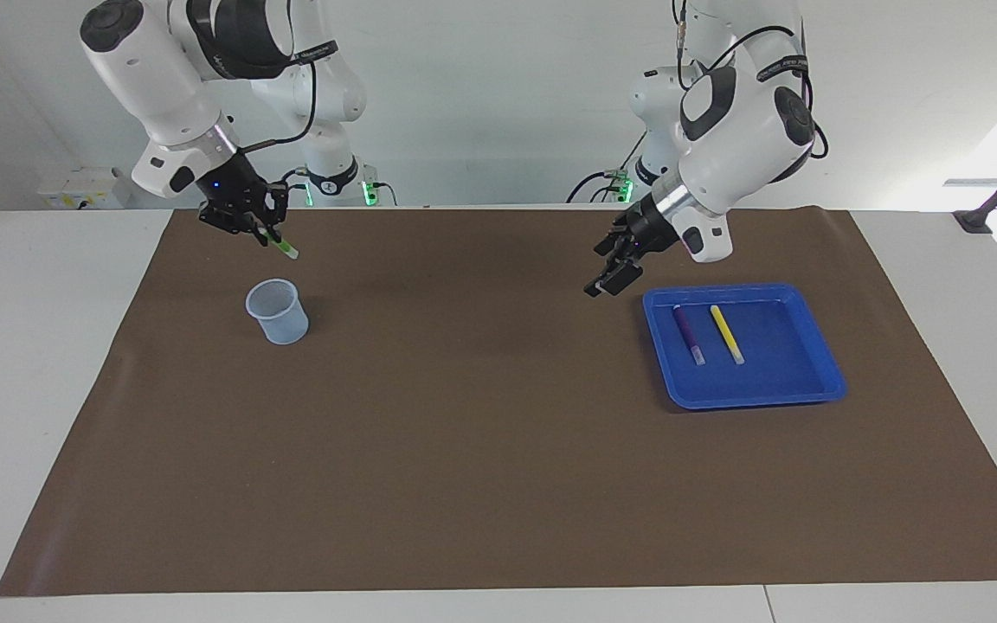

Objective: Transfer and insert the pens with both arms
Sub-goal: 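Open the left gripper while the right gripper inserts the pen into the cup, then grasp the yellow pen with the left gripper while the right gripper returns, then lift the yellow pen with the left gripper toward the right gripper, then grasp the yellow pen with the right gripper and open the left gripper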

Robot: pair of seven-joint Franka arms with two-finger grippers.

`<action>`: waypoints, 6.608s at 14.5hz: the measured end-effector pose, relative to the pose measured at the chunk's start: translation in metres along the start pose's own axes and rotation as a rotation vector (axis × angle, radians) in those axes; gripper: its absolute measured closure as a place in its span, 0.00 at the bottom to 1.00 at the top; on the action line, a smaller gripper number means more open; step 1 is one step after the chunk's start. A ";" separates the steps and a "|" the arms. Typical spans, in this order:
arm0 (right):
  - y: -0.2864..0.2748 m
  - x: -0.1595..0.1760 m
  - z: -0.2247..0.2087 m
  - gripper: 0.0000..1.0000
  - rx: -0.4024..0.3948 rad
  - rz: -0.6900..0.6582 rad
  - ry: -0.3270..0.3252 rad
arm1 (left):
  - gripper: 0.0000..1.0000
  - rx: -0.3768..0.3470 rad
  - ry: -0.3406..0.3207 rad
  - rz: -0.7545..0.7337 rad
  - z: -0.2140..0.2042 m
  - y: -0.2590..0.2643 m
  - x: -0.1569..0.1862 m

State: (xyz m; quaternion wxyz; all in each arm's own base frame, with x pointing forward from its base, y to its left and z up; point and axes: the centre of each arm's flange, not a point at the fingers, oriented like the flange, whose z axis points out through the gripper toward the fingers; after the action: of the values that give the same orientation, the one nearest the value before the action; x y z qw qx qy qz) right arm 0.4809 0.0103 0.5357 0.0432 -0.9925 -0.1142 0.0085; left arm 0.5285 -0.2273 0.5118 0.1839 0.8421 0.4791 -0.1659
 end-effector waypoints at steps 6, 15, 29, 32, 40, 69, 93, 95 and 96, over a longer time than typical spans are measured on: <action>0.044 0.008 0.064 0.82 -0.009 -0.019 -0.023 | 0.00 0.190 0.155 0.513 0.001 -0.043 0.099; 0.054 0.009 0.096 0.76 0.009 -0.008 -0.044 | 0.00 0.424 0.251 1.150 0.049 -0.119 0.220; 0.011 0.028 0.063 0.00 0.127 0.017 0.017 | 0.40 0.467 0.292 1.256 0.091 -0.135 0.249; -0.007 0.034 0.049 0.00 0.259 0.093 0.060 | 0.73 0.467 0.300 1.261 0.088 -0.134 0.246; -0.057 0.047 0.039 0.00 0.572 0.411 0.050 | 0.83 0.467 0.301 1.261 0.088 -0.133 0.246; -0.205 0.065 0.026 0.00 0.708 0.719 0.143 | 0.83 0.021 -0.187 -0.253 0.022 0.012 -0.028; -0.246 0.061 0.023 0.56 0.714 0.635 0.233 | 0.83 -0.136 -0.313 -0.493 0.060 0.010 -0.075; -0.246 0.061 0.023 0.56 0.714 0.635 0.233 | 0.83 -0.138 -0.315 -0.496 0.060 0.010 -0.075; -0.246 0.061 0.023 0.57 0.714 0.636 0.234 | 0.83 -0.139 -0.316 -0.498 0.060 0.010 -0.075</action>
State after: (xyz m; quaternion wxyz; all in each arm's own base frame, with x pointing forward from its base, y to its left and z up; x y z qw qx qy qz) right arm 0.4846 0.2647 0.5336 0.3883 -0.8957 0.2102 -0.0518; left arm 0.4945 -0.3159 0.4948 0.2670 0.6478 0.6466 -0.3016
